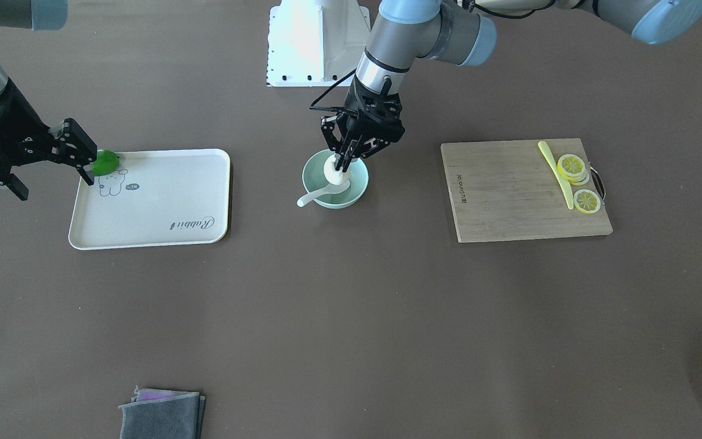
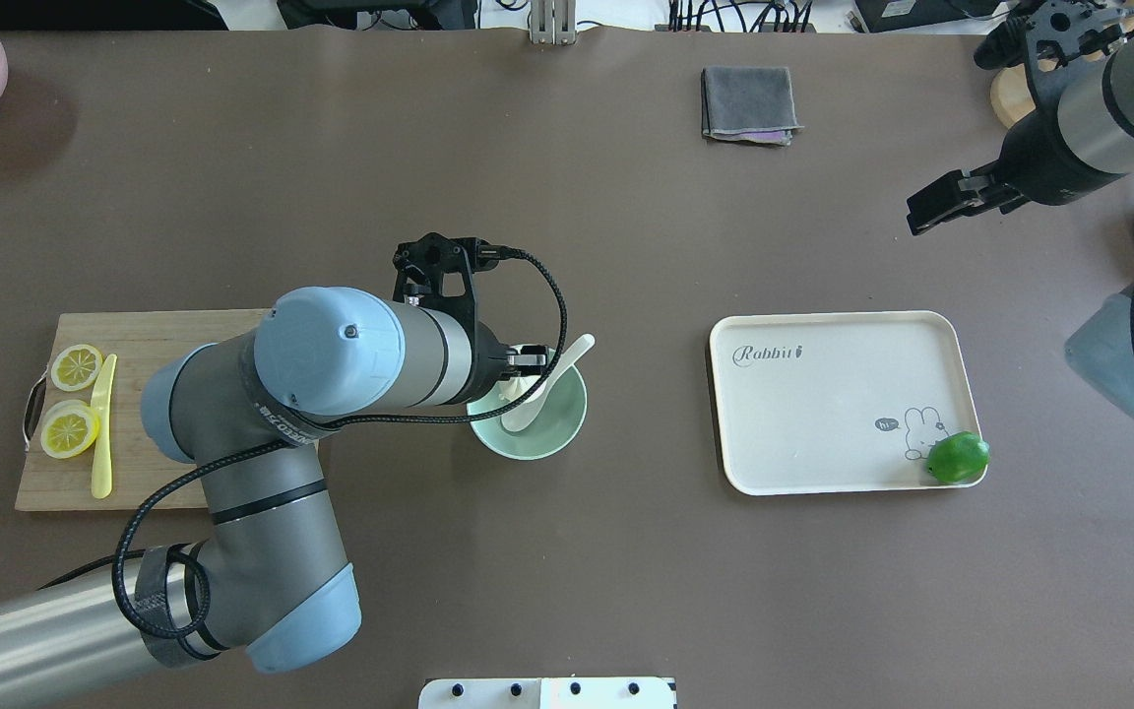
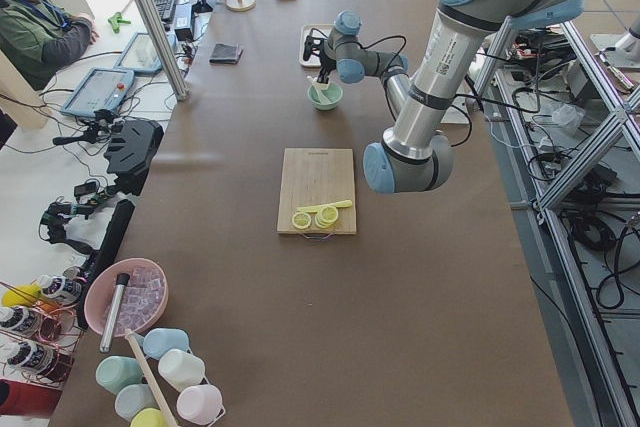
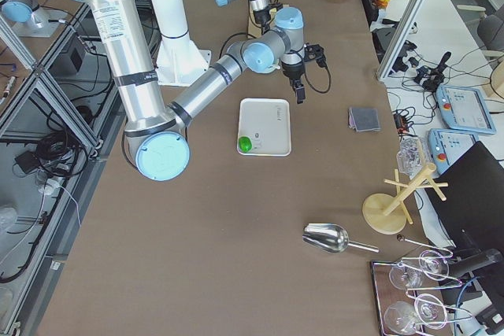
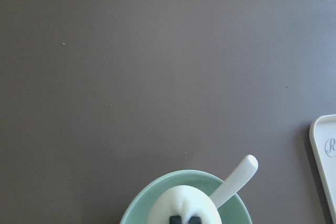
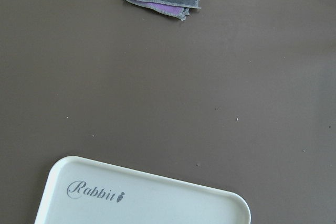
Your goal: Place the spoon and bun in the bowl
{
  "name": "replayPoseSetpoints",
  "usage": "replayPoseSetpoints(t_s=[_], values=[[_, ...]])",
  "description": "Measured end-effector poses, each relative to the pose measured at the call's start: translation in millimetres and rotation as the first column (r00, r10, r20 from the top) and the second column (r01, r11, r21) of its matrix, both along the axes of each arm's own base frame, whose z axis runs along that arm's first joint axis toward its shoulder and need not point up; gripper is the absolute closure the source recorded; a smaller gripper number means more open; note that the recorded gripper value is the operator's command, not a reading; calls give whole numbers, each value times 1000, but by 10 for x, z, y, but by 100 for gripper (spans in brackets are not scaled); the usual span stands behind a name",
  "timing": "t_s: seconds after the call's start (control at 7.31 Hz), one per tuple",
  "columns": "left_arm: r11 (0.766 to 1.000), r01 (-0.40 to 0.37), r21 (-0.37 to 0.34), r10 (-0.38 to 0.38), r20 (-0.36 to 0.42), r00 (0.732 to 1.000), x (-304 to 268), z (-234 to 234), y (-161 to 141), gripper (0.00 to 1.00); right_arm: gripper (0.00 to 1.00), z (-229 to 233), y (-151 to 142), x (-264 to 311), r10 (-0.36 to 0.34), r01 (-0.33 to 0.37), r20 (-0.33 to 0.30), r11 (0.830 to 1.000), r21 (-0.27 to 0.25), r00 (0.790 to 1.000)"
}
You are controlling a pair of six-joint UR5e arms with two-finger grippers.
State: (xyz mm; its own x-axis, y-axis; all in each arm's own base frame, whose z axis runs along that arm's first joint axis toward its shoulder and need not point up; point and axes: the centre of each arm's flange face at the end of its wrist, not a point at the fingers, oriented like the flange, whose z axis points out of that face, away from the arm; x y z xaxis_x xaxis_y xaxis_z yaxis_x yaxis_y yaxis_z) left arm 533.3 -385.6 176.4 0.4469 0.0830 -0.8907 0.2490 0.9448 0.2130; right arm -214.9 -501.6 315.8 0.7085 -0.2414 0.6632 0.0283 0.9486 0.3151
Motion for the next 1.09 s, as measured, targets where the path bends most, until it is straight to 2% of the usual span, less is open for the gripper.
replayPoseSetpoints(t_s=[0.27,0.41,0.55,0.82,1.09], values=[[997,46,58,-47,22,999,114,-24,115,1,0,54,-27,9,15,-15,-8,1000,-19,1000],[994,24,102,-29,43,999,55,-67,126,1,0,99,-54,53,33,-34,-13,999,-36,999],[991,-37,125,25,101,995,-149,-65,-18,1,0,168,-108,163,57,-58,-20,997,-52,998],[979,-162,122,129,241,962,-952,160,-623,1,0,476,-374,591,86,-90,-50,993,-75,995],[973,-205,104,160,335,929,-1978,792,-1141,1,0,1156,-738,1443,10,-15,-81,998,-58,997]])
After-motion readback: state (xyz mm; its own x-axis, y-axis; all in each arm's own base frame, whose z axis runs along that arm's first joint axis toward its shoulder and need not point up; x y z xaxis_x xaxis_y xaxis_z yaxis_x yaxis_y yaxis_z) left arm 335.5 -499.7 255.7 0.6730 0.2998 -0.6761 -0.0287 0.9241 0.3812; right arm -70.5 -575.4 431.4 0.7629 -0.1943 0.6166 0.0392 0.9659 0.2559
